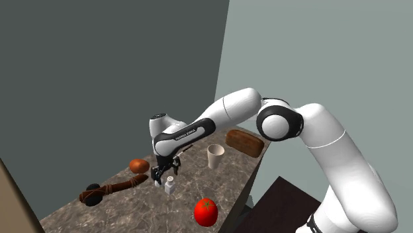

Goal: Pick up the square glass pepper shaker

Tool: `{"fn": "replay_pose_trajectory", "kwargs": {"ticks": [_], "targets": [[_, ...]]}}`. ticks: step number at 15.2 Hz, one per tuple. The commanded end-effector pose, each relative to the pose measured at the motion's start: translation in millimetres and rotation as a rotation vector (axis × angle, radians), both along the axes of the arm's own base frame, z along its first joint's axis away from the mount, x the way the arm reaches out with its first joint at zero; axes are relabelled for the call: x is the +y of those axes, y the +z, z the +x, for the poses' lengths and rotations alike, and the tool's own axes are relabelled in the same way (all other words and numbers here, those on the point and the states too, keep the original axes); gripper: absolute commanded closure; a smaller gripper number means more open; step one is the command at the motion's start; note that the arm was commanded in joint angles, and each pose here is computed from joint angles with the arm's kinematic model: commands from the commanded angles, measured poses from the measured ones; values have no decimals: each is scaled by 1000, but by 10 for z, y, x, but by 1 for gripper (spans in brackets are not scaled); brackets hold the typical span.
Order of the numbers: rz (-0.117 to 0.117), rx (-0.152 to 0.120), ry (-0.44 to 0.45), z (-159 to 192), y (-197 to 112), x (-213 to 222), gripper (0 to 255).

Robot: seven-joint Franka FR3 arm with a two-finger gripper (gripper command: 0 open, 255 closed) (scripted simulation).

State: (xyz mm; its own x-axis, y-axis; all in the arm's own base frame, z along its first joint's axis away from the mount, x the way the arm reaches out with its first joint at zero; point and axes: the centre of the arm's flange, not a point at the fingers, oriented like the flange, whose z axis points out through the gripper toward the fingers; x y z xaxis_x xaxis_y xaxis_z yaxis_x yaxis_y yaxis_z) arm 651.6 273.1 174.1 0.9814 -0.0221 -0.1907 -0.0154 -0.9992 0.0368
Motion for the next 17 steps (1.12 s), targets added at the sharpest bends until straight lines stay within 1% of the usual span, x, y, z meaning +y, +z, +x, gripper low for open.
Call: {"fn": "replay_pose_trajectory", "kwargs": {"ticks": [1,4,6,7,16,17], "targets": [[0,0,0,3,-109,-2,0],[0,0,0,3,-298,-2,0],[0,0,0,3,-298,-3,0],[0,0,0,8,-304,-2,255],[0,0,0,3,-298,-2,255],[0,0,0,3,-246,-3,255]]}}
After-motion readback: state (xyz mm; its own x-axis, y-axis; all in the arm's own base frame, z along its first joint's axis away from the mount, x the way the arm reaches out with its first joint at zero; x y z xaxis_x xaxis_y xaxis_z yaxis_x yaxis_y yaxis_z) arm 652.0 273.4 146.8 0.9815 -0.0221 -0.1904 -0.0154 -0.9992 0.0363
